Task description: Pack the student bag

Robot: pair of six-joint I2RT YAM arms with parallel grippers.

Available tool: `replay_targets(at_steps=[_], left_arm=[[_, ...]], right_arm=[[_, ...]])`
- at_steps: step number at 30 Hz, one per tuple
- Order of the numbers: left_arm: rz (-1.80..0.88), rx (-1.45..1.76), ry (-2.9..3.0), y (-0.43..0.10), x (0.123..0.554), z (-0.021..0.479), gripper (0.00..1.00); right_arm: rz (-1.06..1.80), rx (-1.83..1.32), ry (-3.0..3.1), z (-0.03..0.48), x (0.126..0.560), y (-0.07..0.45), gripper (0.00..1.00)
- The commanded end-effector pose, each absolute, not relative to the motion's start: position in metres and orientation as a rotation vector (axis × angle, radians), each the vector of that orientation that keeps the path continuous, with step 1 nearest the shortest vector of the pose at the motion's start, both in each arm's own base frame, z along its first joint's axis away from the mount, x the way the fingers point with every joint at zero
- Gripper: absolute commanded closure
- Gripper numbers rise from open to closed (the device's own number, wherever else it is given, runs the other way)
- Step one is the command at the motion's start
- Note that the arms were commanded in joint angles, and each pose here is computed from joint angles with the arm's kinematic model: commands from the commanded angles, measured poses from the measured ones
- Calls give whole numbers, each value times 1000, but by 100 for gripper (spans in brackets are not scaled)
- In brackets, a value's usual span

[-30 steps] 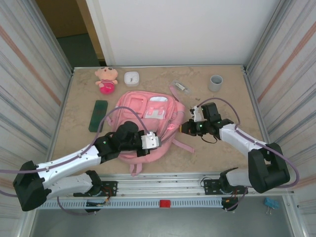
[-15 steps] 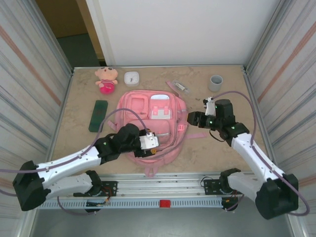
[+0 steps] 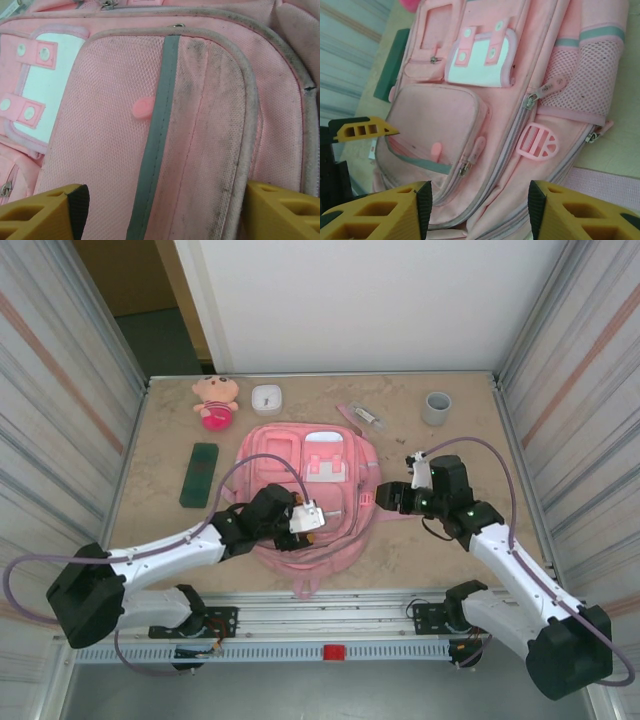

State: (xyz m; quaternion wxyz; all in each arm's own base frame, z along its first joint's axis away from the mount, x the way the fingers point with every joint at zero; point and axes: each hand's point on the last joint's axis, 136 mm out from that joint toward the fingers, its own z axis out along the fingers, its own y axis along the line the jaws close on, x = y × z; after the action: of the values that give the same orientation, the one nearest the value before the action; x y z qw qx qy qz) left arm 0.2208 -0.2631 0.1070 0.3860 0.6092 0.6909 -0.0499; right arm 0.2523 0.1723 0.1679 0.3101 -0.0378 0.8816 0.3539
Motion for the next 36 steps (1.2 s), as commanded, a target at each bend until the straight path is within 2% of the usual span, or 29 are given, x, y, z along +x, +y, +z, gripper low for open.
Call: replay_targets(at_steps=[1,3,4,12,14,20,26,36], left_arm=[[-119,1563,1711,-269,227,111,21],[-115,1567,1718,-269,228,106,22],[-113,1566,1720,-269,228,105,26],[-278,1554,1663,-280,216,118,84],[-354,1521,1629,-281,212,128,92],[-557,1370,1550,-273,208,161,96],[-616,1304,1522,-265,209,178,97],[-649,1291,1512,-260,204,181,97]], right_arm=[[933,-94,2338,163,254,174,46],[944,-105,2340,163,254,177,45],[949,-112,2342,162,254,179,45],[959,-186,2357,155,254,187,42],[961,-205,2350,156,256,188,39],[982,-286,2341,156,268,200,30],[1031,-360,2349,152,290,215,18],[1097,-446,2394,130,329,237,13]])
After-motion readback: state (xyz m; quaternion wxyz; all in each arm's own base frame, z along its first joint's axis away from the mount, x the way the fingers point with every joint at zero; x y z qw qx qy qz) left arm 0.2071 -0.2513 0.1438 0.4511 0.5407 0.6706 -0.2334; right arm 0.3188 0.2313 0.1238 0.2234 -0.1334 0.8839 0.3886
